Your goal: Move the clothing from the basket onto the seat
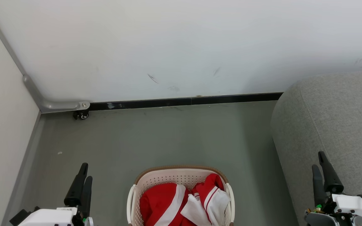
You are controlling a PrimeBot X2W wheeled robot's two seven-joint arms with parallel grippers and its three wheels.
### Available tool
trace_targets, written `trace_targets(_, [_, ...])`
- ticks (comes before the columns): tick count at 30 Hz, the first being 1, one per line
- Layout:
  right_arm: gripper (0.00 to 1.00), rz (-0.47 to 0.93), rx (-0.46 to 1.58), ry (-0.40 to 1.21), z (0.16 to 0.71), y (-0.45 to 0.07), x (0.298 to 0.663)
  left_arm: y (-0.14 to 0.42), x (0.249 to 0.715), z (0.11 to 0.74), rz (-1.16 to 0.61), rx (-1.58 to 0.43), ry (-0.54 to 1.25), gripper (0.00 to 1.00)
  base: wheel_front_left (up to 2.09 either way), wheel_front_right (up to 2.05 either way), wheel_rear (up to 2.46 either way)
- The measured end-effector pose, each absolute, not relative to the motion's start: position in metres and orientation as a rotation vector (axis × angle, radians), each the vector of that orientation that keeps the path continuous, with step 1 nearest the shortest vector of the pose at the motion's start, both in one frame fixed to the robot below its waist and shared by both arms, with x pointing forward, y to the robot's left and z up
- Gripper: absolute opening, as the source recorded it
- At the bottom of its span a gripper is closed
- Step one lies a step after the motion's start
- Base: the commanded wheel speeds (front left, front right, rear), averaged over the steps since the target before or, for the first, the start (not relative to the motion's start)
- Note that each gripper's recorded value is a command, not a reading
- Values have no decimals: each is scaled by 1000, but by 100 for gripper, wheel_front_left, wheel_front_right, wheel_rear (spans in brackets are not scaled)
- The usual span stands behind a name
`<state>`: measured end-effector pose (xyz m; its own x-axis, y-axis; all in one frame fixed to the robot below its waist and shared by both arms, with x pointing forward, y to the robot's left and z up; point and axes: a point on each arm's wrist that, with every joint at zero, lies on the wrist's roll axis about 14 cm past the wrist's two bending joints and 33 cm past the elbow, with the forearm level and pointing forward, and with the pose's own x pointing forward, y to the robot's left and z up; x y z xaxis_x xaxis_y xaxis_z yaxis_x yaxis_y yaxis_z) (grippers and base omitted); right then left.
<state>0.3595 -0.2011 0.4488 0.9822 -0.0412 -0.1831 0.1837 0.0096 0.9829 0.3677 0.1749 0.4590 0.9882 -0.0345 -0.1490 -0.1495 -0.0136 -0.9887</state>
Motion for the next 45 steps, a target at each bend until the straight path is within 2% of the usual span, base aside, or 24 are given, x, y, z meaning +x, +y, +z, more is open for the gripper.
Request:
trace_targets(21, [100,-162,1348,59,464,-207,376,163,377,470,41,-1414,128,100,0,0,0])
trace_targets(45, [100,-127,1002,-5,487,-214,388,157,384,486,-30,-1042,98,100,0,0,0])
